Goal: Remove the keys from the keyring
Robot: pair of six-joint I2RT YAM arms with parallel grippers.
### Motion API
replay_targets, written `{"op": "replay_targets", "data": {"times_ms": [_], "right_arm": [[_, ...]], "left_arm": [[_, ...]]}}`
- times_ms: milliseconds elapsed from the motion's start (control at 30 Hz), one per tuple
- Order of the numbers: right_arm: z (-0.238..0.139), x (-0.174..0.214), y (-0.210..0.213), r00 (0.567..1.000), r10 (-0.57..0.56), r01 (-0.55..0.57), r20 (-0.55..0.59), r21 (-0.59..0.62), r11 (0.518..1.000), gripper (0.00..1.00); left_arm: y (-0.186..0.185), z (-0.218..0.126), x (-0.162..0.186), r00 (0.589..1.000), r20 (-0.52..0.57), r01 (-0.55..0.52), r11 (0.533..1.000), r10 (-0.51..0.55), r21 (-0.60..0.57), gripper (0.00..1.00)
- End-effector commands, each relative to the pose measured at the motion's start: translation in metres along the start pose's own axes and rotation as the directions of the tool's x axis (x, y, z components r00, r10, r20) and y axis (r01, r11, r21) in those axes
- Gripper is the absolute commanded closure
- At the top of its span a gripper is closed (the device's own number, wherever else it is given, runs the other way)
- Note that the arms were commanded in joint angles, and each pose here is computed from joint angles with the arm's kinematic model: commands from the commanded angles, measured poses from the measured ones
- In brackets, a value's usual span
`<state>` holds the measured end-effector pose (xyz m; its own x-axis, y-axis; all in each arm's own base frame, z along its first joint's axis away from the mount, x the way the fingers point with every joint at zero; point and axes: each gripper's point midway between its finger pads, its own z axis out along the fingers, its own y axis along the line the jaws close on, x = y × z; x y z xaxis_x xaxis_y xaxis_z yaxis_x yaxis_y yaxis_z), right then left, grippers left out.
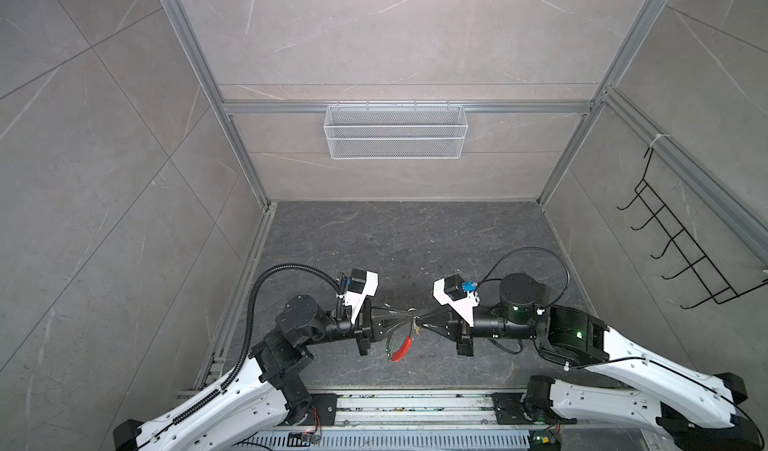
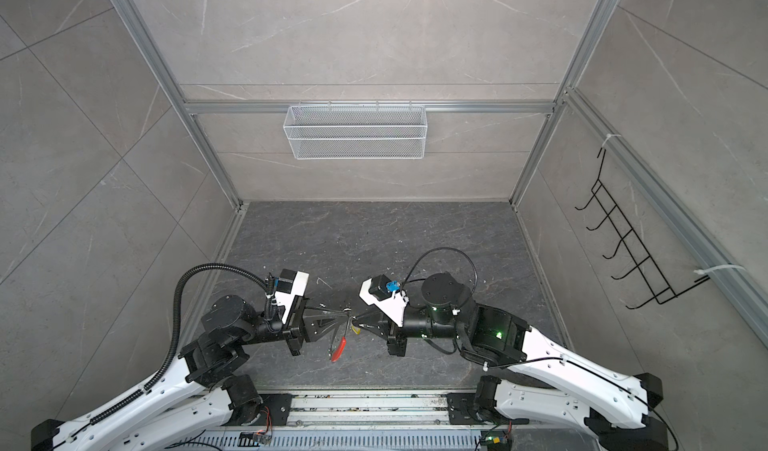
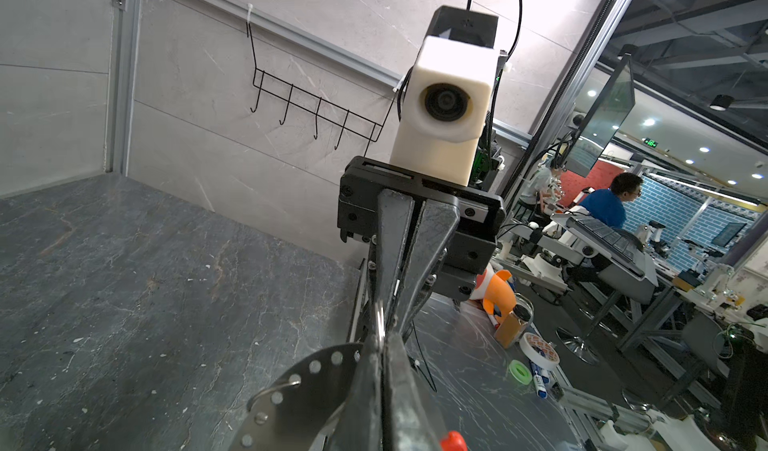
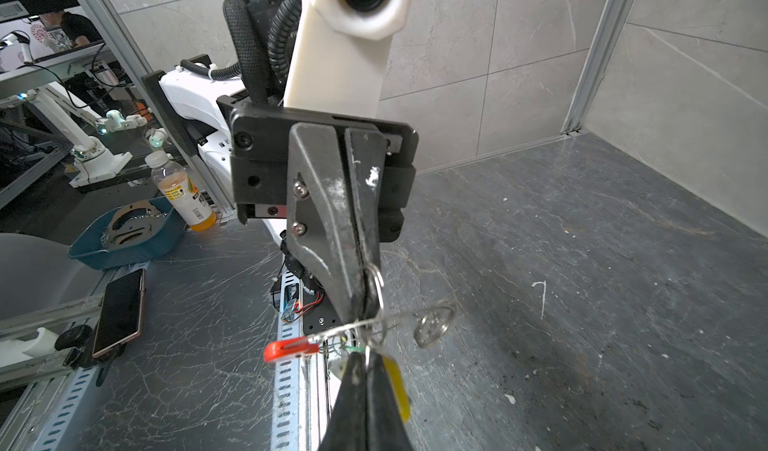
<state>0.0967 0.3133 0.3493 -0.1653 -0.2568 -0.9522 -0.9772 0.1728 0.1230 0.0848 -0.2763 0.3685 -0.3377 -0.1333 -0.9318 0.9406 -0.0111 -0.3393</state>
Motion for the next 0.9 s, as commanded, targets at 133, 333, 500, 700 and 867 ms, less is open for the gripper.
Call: {"op": "replay_targets", "data": {"times_ms": [133, 333, 500, 700, 867], "right_arm": [[0.013, 0.018, 0.004, 0.996, -0.001, 0.0, -0.085, -0.013, 1.0, 0.98], [-0.002, 0.008, 0.009, 0.999, 0.03, -0.03, -0.041, -0.014, 0.999, 0.66], [-0.016, -0.009, 0.018, 0.997, 0.068, -0.067, 0.03, -0.045, 0.997, 0.57], [-0.028, -0.032, 0.014, 0.983, 0.103, -0.102, 0.152, -0.016, 0.995, 0.54], [-0.024, -0.04, 0.009, 0.979, 0.115, -0.116, 0.166, -0.001, 0.993, 0.54]], "left_arm": [[-0.021, -0.002, -0.025, 0.995, 0.064, -0.074, 0.995, 0.07, 0.071, 1.0], [-0.016, -0.004, -0.02, 0.996, 0.037, -0.08, 0.996, 0.079, 0.032, 1.0], [-0.014, -0.005, -0.018, 0.996, 0.037, -0.084, 0.996, 0.083, 0.022, 1.0], [-0.017, -0.007, -0.019, 0.995, 0.046, -0.094, 0.995, 0.092, 0.032, 1.0], [-0.019, -0.009, -0.021, 0.994, 0.055, -0.097, 0.995, 0.095, 0.036, 1.0]]}}
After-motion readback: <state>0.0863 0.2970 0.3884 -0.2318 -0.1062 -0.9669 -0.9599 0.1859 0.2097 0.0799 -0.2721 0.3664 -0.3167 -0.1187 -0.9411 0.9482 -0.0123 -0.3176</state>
